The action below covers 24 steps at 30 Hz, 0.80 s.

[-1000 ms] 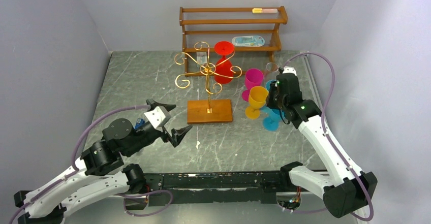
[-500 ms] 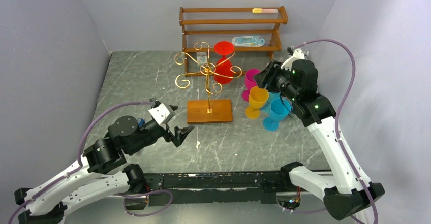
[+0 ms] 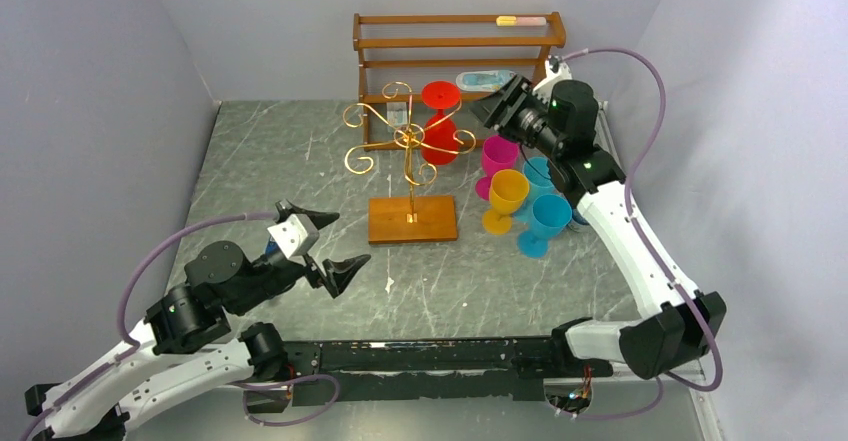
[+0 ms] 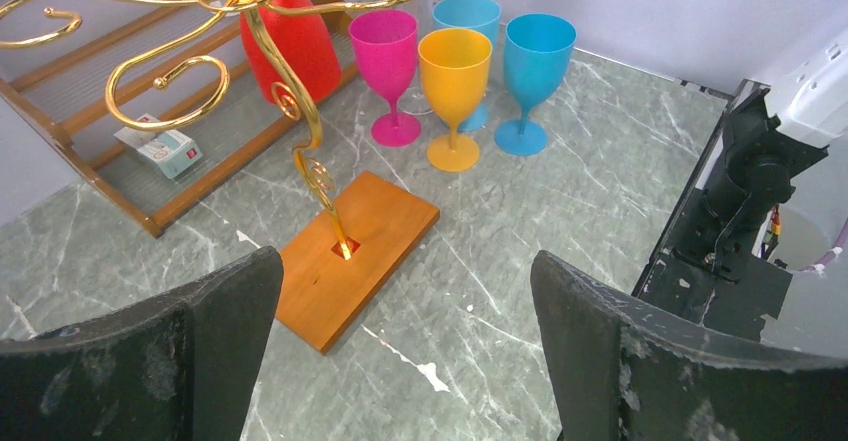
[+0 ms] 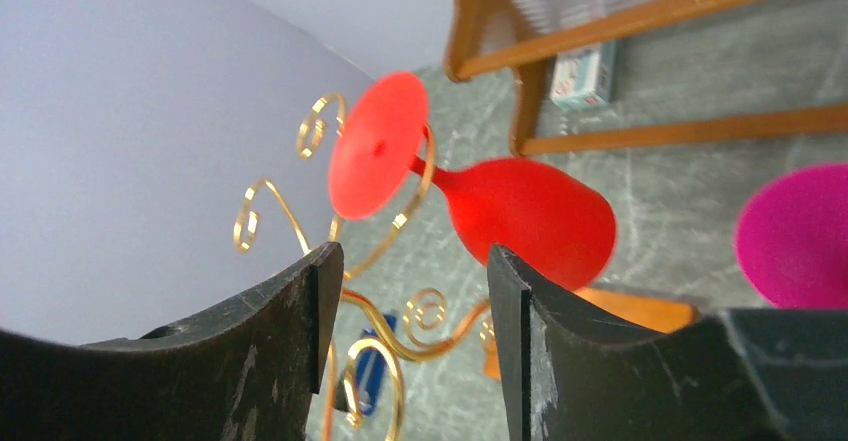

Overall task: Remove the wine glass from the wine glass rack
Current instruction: Pick up the wine glass from the wine rack.

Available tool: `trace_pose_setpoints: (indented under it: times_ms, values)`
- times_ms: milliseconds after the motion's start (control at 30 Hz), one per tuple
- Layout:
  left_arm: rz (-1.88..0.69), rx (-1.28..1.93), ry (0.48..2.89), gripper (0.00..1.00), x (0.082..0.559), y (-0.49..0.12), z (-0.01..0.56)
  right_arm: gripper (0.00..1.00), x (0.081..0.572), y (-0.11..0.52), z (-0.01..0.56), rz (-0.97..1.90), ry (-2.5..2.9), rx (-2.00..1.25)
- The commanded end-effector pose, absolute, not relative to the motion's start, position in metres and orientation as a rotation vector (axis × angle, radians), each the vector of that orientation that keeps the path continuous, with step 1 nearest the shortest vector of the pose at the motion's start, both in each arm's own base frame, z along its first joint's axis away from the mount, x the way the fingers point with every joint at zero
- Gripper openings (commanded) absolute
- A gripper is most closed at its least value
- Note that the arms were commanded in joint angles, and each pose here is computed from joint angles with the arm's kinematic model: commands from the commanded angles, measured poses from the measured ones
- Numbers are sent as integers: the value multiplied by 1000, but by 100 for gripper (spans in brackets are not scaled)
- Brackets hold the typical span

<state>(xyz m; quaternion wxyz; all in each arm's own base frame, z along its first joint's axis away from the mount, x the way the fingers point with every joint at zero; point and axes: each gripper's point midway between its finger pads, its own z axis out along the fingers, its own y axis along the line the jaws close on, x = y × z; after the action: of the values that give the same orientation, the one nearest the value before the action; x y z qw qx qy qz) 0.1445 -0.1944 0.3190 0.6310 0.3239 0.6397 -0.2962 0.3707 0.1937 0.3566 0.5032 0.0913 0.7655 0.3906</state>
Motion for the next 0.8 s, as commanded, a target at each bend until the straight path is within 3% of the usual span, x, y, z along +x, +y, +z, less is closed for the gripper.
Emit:
trace_pose_setpoints:
  times_ms: [0,400,767]
  values:
    - [-684,770,1467,98,140,-193,312,59,387,208,394,1059,1746,212]
    - [-660,791,1424,98,140,-191,316,64,432,225,375,926,1827,33]
    - [-660,720,1474,98,136,-172,297,51,435,242,360,997,1887,-26]
